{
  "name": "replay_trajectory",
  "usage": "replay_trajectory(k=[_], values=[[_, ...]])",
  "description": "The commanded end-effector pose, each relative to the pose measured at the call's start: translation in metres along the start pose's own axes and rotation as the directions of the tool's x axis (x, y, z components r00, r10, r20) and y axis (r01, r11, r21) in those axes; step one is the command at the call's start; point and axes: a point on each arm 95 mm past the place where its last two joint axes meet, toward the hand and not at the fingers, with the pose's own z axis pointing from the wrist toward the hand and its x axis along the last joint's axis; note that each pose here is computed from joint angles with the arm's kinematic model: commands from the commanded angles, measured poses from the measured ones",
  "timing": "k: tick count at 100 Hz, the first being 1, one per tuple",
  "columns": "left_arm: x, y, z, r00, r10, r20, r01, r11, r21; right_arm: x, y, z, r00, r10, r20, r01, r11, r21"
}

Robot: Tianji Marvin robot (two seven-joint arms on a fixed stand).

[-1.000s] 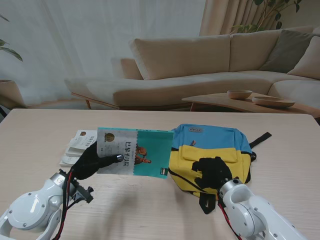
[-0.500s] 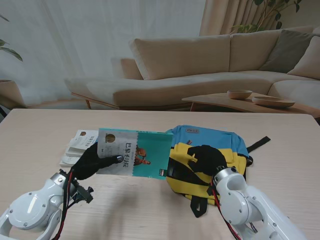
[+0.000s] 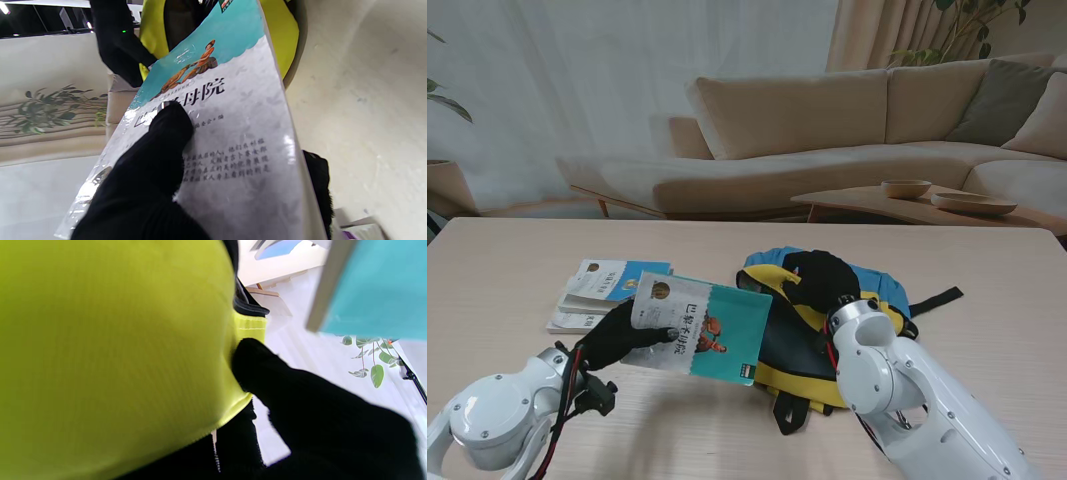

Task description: Pack books into the school bag then zip close the school bag

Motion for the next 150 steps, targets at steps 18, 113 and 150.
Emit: replay_trajectory(k=[18, 113, 150], values=[[0.006, 0.008, 0.008, 0.998, -0.044, 0.035, 0.046, 0.998, -0.045, 0.018, 0.001, 0.009, 0.999, 0.049, -0.006, -0.049, 0.998, -0.028], [0.004, 0.020, 0.051, 0.976, -0.114, 0.185, 0.128, 0.990, -0.062, 0.053, -0.018, 0.007, 0.962, 0.270, 0.049, -0.268, 0.962, -0.049], [0.002, 0.027, 0.061, 0.957, -0.131, 0.258, 0.152, 0.986, -0.063, 0.062, -0.026, 0.003, 0.933, 0.353, 0.074, -0.351, 0.935, -0.043]])
